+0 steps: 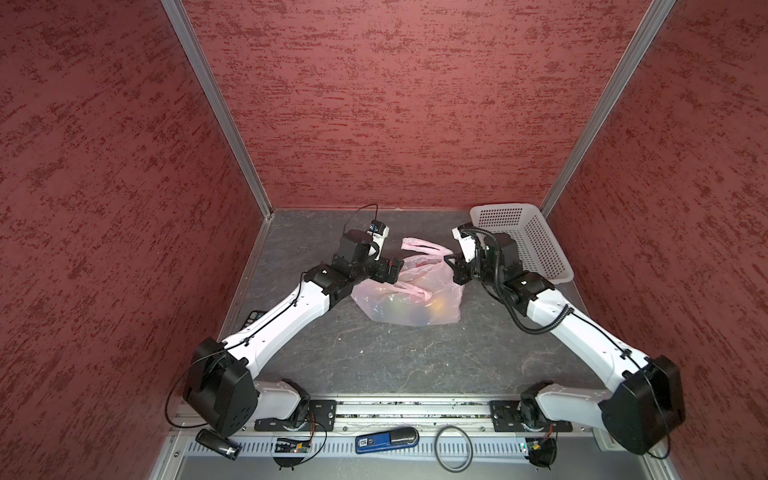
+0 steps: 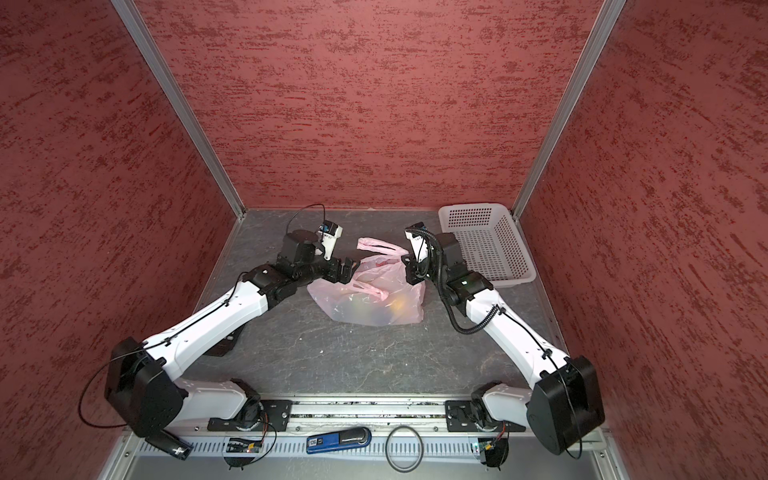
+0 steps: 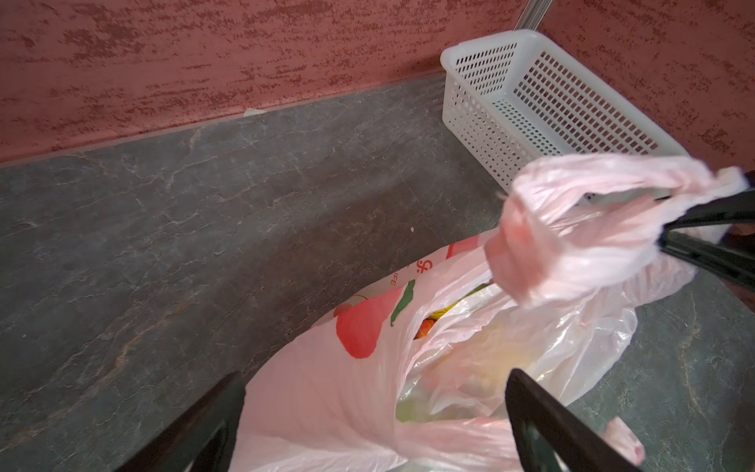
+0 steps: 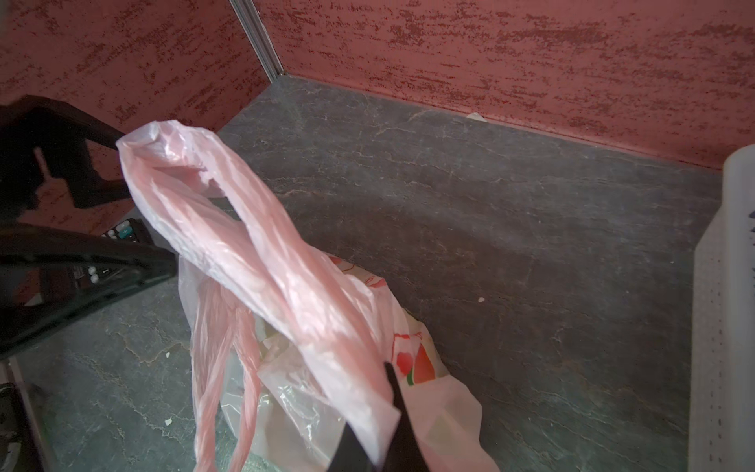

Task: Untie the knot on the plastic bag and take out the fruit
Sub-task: 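Grasp the bag edge with the left gripper while the right holds a handle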

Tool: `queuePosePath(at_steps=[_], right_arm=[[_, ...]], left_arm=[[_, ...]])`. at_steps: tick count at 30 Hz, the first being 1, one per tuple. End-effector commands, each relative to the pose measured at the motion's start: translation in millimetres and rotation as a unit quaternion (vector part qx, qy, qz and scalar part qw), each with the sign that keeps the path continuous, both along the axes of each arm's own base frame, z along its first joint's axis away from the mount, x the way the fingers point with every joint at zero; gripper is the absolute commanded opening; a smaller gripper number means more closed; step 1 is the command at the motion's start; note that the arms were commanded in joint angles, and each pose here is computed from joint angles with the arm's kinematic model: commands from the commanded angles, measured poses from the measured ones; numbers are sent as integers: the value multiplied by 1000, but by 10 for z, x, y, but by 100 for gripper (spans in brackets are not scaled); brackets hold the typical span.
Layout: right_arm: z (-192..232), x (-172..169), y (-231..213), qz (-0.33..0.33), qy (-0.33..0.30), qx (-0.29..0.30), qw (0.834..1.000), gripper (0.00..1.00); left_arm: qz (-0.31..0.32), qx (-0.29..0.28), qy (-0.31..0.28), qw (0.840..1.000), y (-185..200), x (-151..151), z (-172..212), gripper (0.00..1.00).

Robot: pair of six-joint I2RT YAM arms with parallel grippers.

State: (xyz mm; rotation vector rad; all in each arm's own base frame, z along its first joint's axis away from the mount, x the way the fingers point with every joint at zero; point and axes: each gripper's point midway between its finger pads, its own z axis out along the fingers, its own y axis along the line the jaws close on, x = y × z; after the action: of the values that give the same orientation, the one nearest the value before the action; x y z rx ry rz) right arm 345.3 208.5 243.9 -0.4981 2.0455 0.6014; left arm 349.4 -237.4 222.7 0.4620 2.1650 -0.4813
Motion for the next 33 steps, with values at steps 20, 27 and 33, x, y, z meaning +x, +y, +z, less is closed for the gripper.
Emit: queuePosePath(at_steps=[20,27,33], right_arm=[[388,-188,-113,-7,-53,32,998,0],[445,-216,-178,-16,-68,24,997,0],[382,-232,-158,-7,-63,23,998,0]], left_arm=[[65,121,-5,990,224,476,-487,100],[115,163,44,979,840,520,-798,81],[83,112,36,990,824,526,-552,35]])
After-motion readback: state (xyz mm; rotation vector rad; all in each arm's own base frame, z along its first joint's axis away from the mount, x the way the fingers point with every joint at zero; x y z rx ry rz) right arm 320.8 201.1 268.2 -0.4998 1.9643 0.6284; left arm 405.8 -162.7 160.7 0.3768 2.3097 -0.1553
